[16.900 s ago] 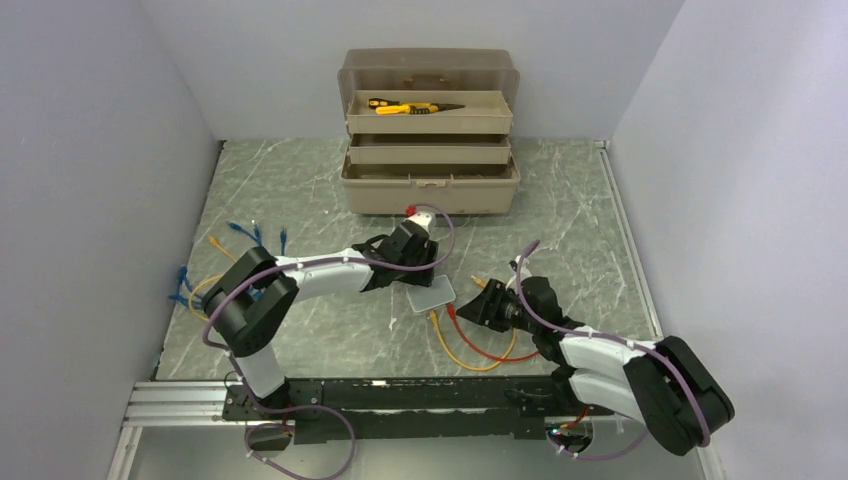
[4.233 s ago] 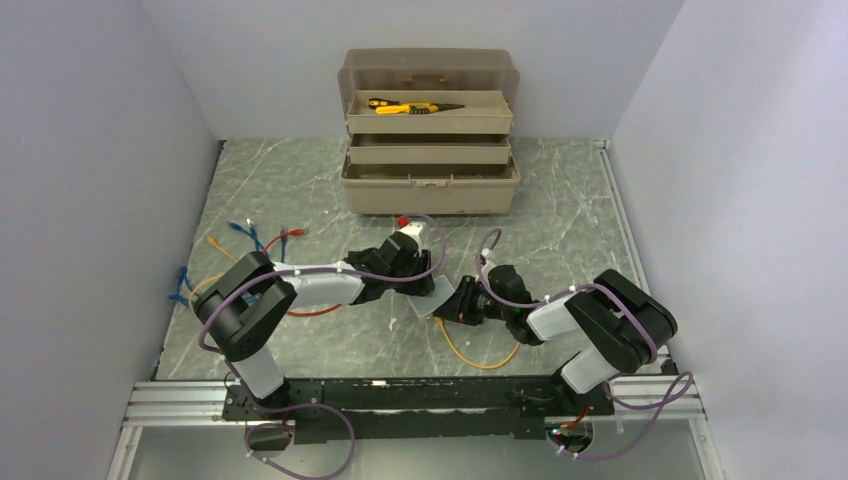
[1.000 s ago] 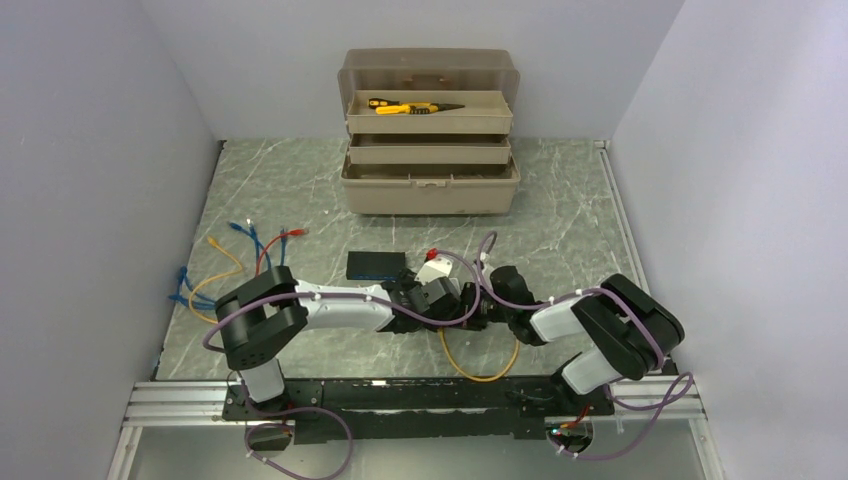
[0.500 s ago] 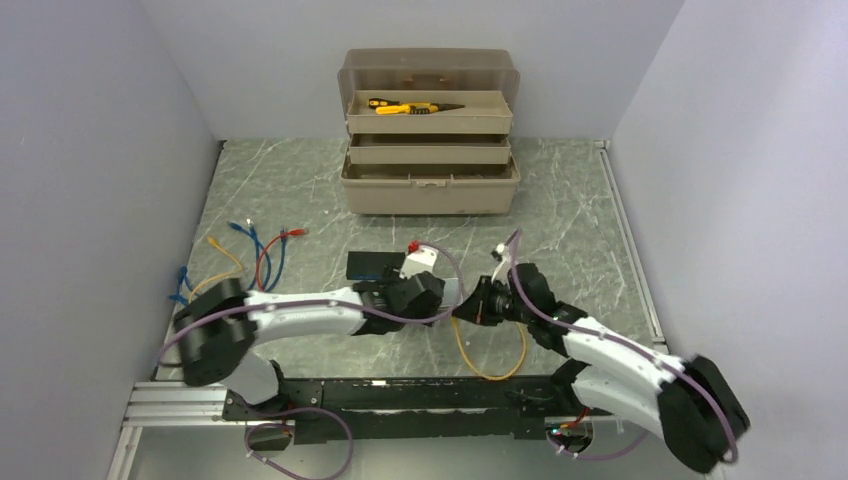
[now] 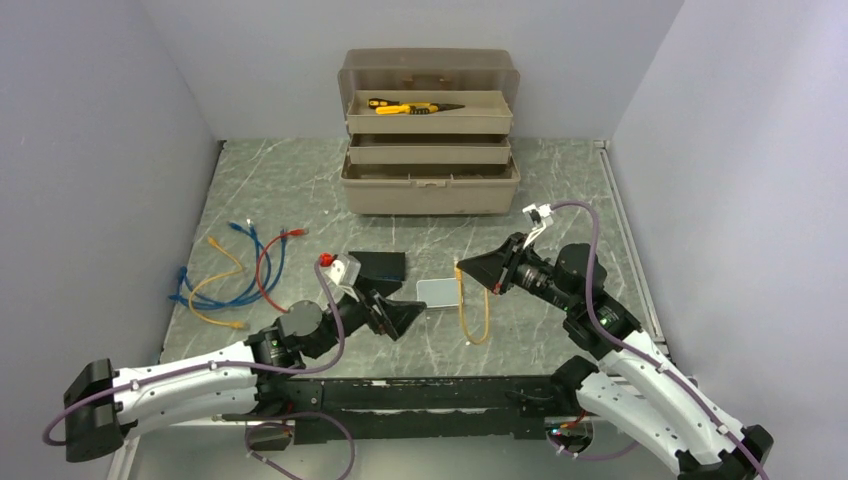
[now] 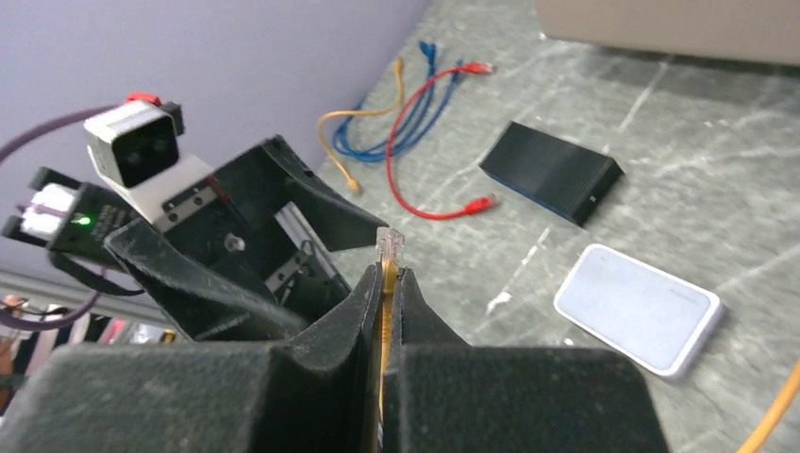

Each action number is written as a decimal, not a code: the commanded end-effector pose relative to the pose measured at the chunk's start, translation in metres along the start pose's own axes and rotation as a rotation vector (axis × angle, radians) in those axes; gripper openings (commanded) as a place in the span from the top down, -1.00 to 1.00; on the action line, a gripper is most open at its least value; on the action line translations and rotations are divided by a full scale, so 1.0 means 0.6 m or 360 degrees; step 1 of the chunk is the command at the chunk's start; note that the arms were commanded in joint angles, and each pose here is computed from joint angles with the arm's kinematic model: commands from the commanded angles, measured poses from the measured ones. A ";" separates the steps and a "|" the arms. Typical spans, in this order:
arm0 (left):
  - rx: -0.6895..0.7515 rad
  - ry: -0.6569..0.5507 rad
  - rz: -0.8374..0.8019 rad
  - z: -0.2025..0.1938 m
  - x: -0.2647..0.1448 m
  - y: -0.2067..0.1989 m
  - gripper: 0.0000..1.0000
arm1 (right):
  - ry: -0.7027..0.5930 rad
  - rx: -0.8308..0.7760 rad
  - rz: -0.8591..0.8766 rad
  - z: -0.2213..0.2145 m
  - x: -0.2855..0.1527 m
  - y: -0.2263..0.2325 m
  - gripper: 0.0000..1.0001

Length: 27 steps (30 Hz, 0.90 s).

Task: Pull the plug from the switch port
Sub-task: Place the connector at the center of the board.

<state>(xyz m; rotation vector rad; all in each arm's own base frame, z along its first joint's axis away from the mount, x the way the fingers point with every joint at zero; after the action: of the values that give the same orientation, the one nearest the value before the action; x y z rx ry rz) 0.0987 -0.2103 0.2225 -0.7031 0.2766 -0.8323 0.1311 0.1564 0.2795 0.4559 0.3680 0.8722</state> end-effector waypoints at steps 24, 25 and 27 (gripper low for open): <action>0.0101 0.0343 -0.0606 0.004 0.089 -0.119 1.00 | -0.0260 0.0006 0.0353 0.061 -0.012 0.060 1.00; 0.0112 0.0341 -0.0557 0.006 0.088 -0.115 1.00 | -0.0251 0.0001 0.0339 0.060 -0.014 0.059 0.84; 0.0145 0.0314 -0.0462 0.019 0.078 -0.110 1.00 | -0.0234 -0.0005 0.0300 0.060 -0.017 0.058 0.24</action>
<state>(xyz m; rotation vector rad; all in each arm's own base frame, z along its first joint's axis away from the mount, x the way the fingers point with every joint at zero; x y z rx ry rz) 0.0926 -0.2826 0.2572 -0.5987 0.3688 -1.2642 0.1251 0.1641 0.3130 0.5753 0.2374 1.0137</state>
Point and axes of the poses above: each gripper's point midway between its finger pads, its own x axis out along the fingers, its own y axis along the line the jaws close on, z = x × y, the point moved 9 cm from there along -x, back along the fingers, and after that the axes turned 9 degrees about -x, right-handed, at the moved point
